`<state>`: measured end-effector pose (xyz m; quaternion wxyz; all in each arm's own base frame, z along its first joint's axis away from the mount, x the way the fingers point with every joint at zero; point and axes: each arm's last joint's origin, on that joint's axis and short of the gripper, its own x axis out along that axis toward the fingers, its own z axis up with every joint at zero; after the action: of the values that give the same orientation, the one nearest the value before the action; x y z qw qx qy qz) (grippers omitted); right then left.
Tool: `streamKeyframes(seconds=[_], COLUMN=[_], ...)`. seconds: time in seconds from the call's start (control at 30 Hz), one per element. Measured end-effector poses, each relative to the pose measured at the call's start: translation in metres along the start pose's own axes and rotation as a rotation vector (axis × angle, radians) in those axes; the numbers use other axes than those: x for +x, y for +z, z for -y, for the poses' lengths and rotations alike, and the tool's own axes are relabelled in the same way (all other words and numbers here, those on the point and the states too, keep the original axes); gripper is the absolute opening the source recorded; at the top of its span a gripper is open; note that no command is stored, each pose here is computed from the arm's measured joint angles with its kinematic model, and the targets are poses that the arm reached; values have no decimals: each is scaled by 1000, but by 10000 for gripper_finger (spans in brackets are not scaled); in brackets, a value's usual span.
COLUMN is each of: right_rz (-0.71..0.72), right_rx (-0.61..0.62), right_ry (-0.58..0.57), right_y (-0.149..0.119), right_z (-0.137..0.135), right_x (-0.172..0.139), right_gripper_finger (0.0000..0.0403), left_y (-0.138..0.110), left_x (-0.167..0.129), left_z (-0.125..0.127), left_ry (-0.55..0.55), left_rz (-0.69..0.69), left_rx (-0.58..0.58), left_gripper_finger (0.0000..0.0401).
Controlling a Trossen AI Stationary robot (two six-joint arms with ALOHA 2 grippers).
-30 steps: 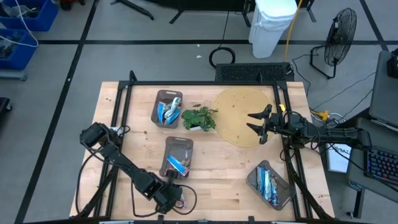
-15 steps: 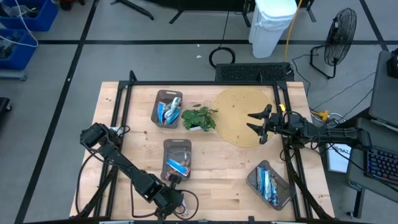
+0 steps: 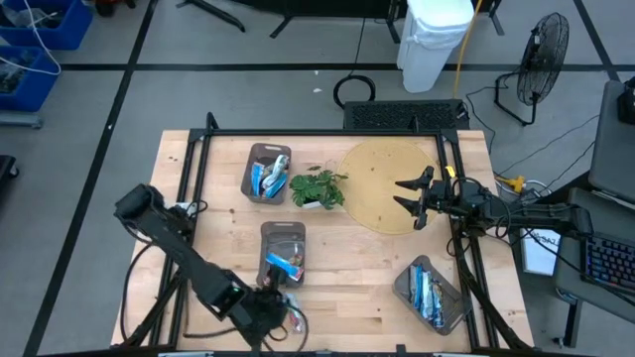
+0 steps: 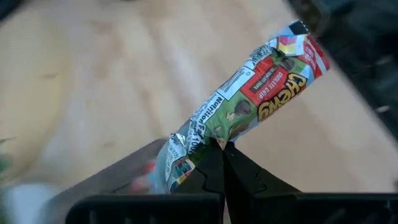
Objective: Pick and place Granola Bars by type
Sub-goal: Put the red granola bar into the bottom left black bin
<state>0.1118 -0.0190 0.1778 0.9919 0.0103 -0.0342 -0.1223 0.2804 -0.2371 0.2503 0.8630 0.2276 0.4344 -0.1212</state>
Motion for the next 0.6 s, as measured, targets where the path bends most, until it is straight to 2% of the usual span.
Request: streamKeyframes(seconds=[0.13, 0.23, 0.4, 0.6], right_rz=[0, 0, 0, 0], right_rx=[0, 0, 0, 0], right_ry=[0, 0, 0, 0], right_y=[0, 0, 0, 0], right_z=[0, 0, 0, 0], right_x=[0, 0, 0, 0], right_gripper_finger=[201, 201, 201, 201], left_y=[-11, -17, -28, -56], left_x=[-21, -32, -44, -56], left_z=[-22, -36, -60, -84], left_ry=[136, 197, 236, 242], left_rz=[-19, -9, 25, 196], left_rx=[-8, -10, 5, -74], left_gripper_finger=[1, 1, 1, 1])
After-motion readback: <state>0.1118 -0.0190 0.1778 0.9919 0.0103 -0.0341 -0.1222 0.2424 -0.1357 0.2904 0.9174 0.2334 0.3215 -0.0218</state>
